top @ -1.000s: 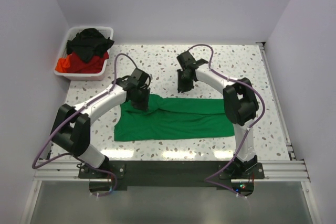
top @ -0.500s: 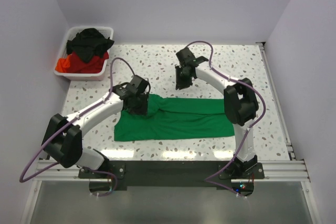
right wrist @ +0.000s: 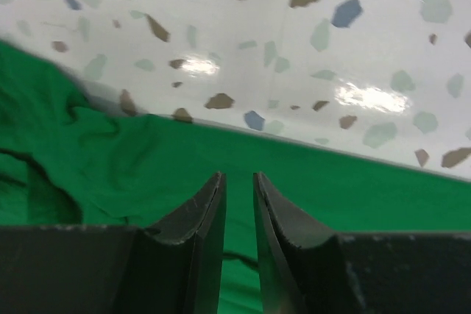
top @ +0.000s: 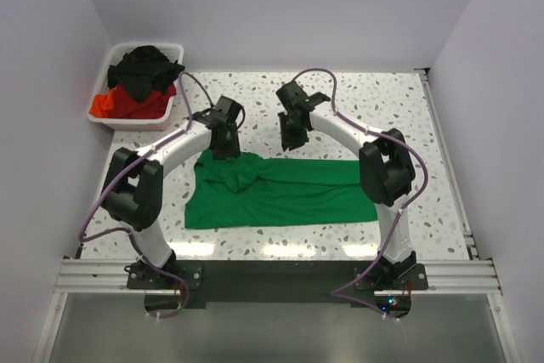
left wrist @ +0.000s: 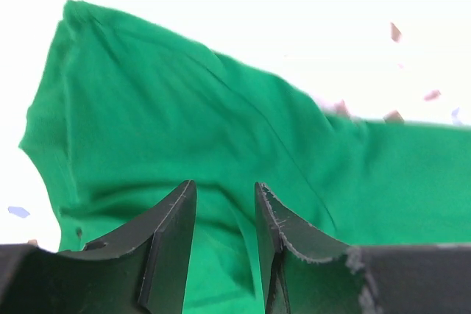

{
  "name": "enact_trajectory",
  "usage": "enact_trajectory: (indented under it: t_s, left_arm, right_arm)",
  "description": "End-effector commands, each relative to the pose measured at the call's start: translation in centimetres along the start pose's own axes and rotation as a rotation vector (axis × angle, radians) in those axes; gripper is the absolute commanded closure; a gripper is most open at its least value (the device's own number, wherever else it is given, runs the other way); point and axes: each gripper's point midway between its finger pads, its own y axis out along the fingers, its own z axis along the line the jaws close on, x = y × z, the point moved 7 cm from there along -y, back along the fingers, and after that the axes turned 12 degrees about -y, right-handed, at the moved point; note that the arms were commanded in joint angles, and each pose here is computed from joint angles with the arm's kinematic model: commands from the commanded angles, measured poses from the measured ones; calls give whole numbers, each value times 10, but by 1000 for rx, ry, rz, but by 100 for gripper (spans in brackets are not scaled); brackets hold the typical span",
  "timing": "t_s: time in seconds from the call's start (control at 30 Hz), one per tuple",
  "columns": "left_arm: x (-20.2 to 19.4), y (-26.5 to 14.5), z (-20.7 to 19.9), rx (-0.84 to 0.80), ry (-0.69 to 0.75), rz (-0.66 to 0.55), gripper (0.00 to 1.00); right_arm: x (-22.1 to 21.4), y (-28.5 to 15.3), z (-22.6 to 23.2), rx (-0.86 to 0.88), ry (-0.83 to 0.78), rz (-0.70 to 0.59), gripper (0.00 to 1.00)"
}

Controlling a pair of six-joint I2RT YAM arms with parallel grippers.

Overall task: Fold and stack the t-shirts
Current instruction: Fold the tshirt

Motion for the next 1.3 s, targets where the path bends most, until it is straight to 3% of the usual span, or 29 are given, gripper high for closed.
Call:
enact_trajectory:
  t_s: [0.0,0.13,0.3,0.63,1.27]
  left_arm:
    - [30,16,12,44,-112,-39,58]
    - [36,27,25,90,-133,-41,59]
    - [42,32,24,94,-135,-44,59]
    - [30,45,34,129,-128,19,59]
    - [8,62,58,218,-170,112,60]
  right_arm:
    - [-19,-5,-26,-151,38,48,73]
    - [-29,-5,-45,-209,79,62,61]
    - [-36,-9,-70,-286,154,67,54]
    - [-47,-32,-136,-378,334,43,53]
    - [-89,-13,-143,-378,437,167,53]
